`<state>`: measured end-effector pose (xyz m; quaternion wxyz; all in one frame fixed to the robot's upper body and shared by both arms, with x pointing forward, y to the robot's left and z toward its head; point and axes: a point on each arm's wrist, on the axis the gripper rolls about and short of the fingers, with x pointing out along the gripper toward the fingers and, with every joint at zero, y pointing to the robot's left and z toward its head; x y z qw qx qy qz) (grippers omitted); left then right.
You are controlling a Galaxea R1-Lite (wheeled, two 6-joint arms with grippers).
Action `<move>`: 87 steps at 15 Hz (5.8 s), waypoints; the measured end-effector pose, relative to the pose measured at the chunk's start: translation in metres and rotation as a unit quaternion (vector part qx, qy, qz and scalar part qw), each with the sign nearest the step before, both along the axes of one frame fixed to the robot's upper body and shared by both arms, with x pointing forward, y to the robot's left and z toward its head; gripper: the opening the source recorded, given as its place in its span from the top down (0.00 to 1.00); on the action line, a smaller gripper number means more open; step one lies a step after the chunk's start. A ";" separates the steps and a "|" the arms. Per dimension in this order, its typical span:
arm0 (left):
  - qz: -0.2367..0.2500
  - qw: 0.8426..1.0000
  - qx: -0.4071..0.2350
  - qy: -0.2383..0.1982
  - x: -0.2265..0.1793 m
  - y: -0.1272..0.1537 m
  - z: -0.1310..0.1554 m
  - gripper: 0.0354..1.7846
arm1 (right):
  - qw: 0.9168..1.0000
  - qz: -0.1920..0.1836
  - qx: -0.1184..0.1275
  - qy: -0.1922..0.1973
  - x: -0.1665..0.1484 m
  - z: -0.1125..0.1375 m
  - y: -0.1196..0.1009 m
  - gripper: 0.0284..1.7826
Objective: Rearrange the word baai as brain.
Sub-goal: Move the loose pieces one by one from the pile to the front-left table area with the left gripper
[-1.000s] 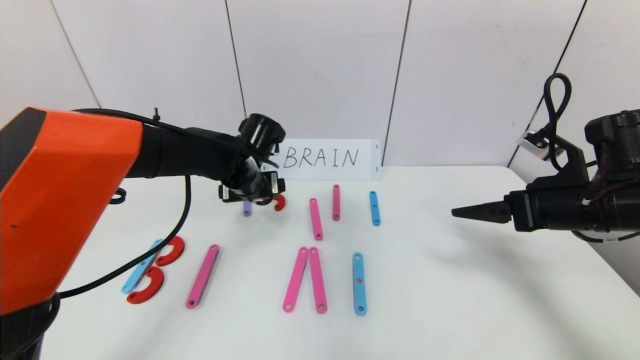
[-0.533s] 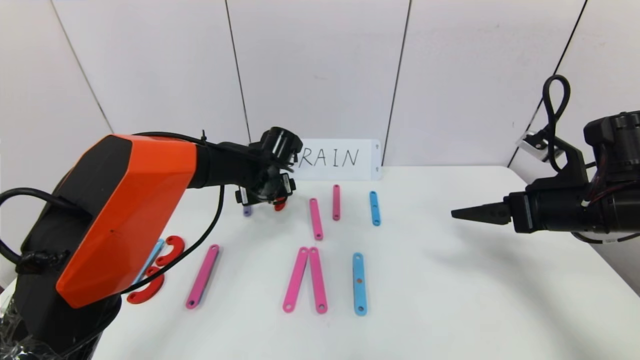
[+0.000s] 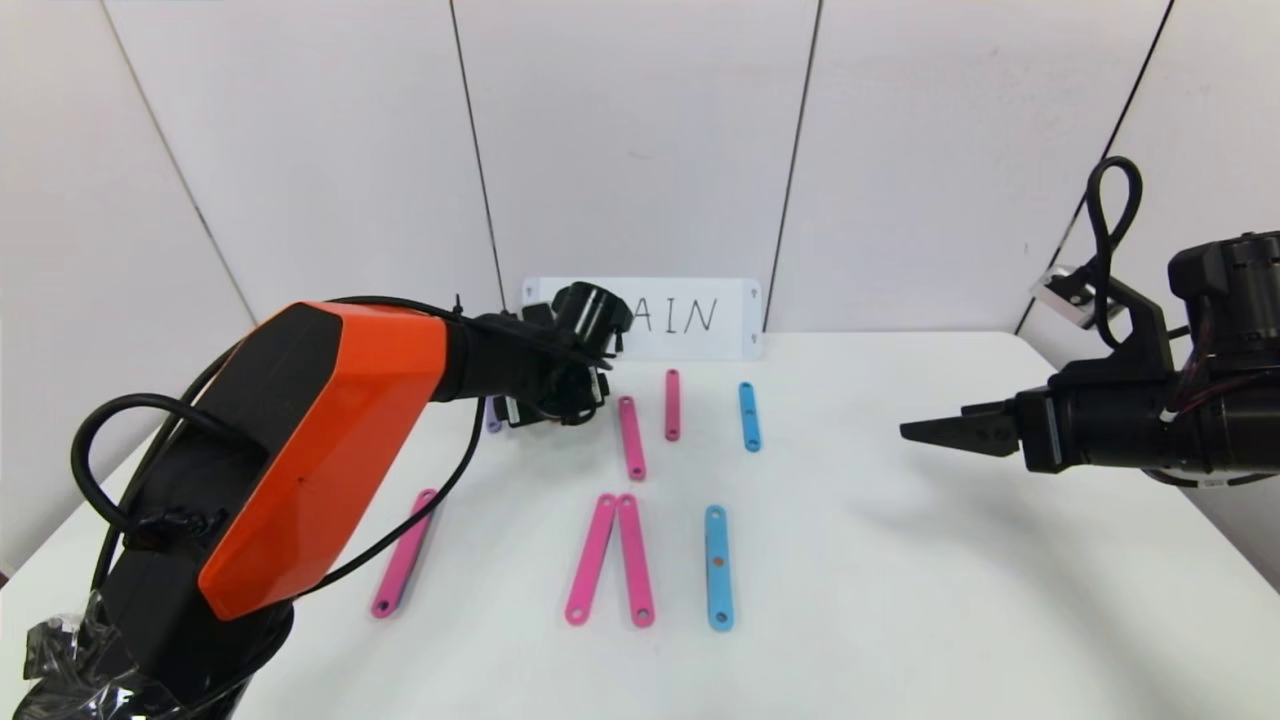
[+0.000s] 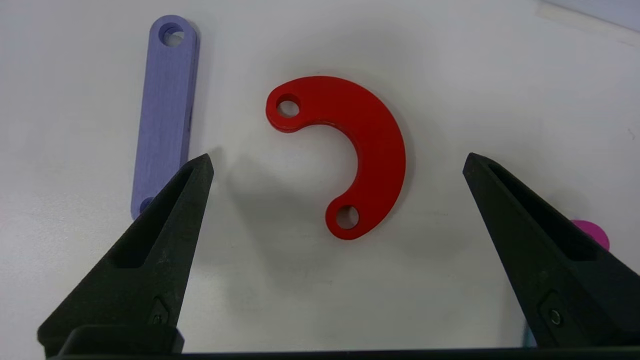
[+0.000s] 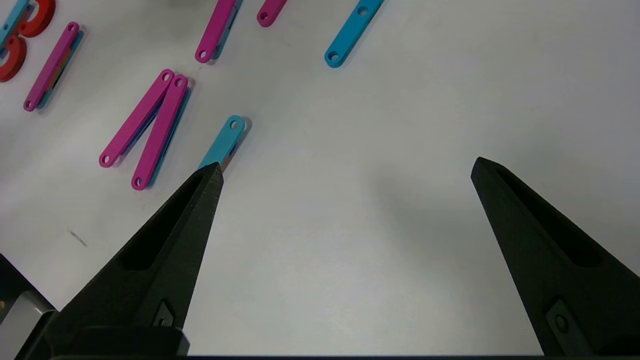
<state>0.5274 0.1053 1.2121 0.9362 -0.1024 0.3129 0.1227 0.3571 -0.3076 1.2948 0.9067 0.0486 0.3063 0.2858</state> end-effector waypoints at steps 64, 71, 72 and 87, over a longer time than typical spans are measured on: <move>-0.178 0.973 0.078 0.127 -0.116 0.069 0.028 0.85 | 1.000 -0.002 -0.001 0.001 0.000 -0.001 0.000 0.02; -0.235 0.958 0.094 0.138 -0.132 0.077 0.018 0.85 | 1.000 0.001 -0.002 0.006 0.002 -0.004 0.002 0.02; -0.242 0.955 0.099 0.141 -0.133 0.079 0.016 0.85 | 1.000 0.002 -0.002 0.006 0.002 -0.004 0.002 0.02; -0.255 0.950 0.103 0.146 -0.132 0.086 0.009 0.68 | 1.000 0.002 -0.003 0.009 0.001 -0.005 0.002 0.02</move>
